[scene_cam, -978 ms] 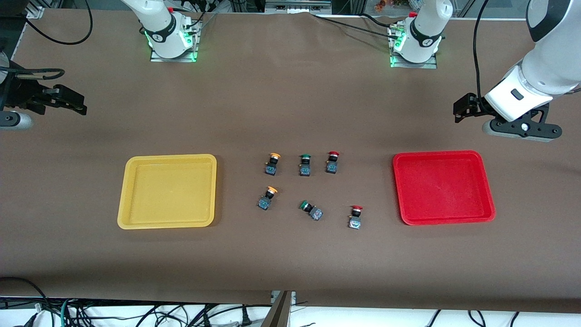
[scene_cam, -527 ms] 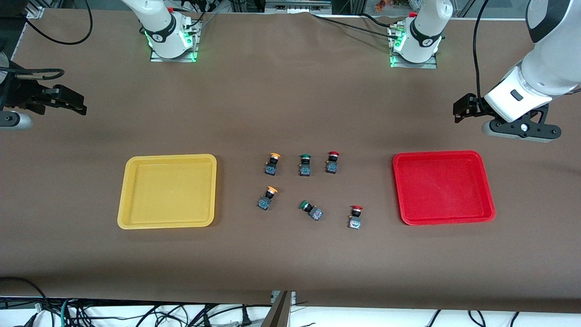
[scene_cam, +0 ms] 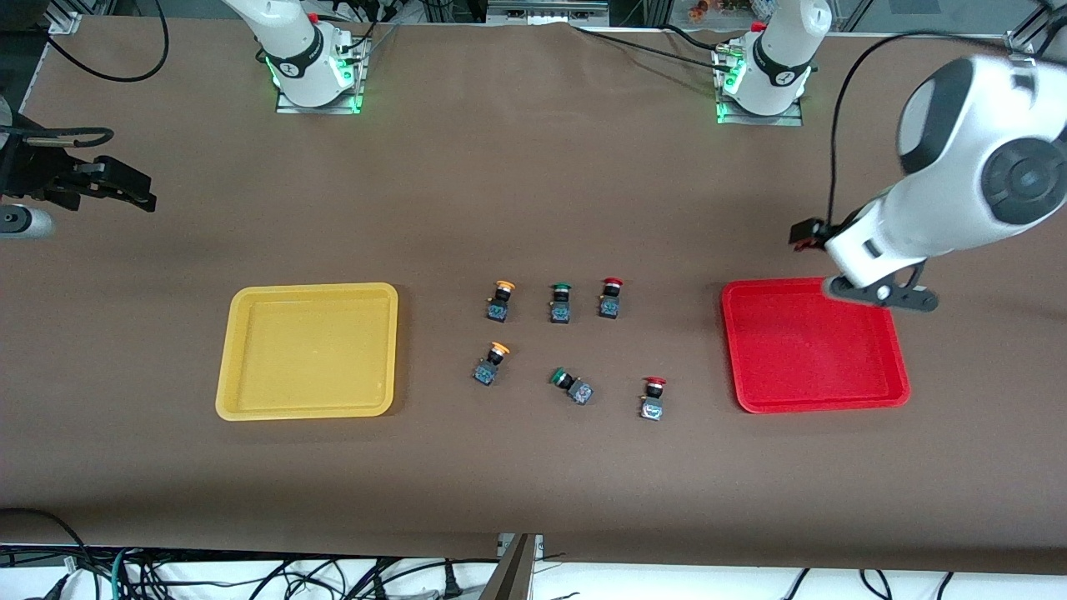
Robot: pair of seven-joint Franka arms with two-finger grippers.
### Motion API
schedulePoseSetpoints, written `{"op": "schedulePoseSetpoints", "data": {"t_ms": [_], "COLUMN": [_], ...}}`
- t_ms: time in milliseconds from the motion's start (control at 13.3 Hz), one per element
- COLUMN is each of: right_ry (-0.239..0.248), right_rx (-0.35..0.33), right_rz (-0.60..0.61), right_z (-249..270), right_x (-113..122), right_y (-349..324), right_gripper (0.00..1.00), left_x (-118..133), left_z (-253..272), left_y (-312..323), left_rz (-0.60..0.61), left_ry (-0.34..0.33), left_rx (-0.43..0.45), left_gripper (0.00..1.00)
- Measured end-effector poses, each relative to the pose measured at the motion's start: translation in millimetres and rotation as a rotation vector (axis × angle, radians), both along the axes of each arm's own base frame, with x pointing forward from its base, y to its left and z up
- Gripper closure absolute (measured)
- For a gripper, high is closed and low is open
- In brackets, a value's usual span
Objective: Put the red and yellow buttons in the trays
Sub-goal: 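Reach the left gripper down to a red-capped button while the right arm rises, then grasp the red-capped button with the left gripper while the right gripper advances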
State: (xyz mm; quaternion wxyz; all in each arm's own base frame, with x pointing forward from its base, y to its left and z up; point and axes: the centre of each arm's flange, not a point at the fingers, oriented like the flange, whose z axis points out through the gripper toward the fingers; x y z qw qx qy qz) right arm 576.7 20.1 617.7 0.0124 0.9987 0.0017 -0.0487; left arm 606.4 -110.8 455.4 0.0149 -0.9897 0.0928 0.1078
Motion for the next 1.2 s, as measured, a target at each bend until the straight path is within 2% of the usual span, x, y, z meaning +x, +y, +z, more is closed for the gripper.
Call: {"op": "schedulePoseSetpoints", "data": {"t_ms": [376,452,602,753,903,1054,1204], "right_ry": [-0.001,0.008,0.032,0.063,0.103,0.13,0.127], "right_rx": [0.0,0.0,0.006,0.007,0.008,0.01,0.02], "right_rz": [-0.004,-0.005,-0.004,0.0,0.001,0.002,0.021], "right_z": [-2,-7,-28,-55,-84,-111,-136], "right_x": [2,5,16,29,40,51,63], "right_y": [0,0,1,3,4,4,18], "right_gripper": [0.0,0.0,0.0,0.0,0.0,0.0,0.0], "left_x": [52,67,95,108,111,105,97], "left_z": [-83,-98,-134,-185,-238,-269,-277], "left_y": [-104,-110,-115,-119,-127,-135,-149], "left_rz": [0.022,0.024,0.039,0.049,0.053,0.048,0.029], "left_ry": [-0.149,-0.205,-0.364,-0.462,-0.539,-0.546,-0.528], "left_rx": [-0.053,-0.079,-0.145,-0.193,-0.233,-0.246,-0.247], "left_gripper": [0.0,0.0,0.0,0.0,0.0,0.0,0.0]}}
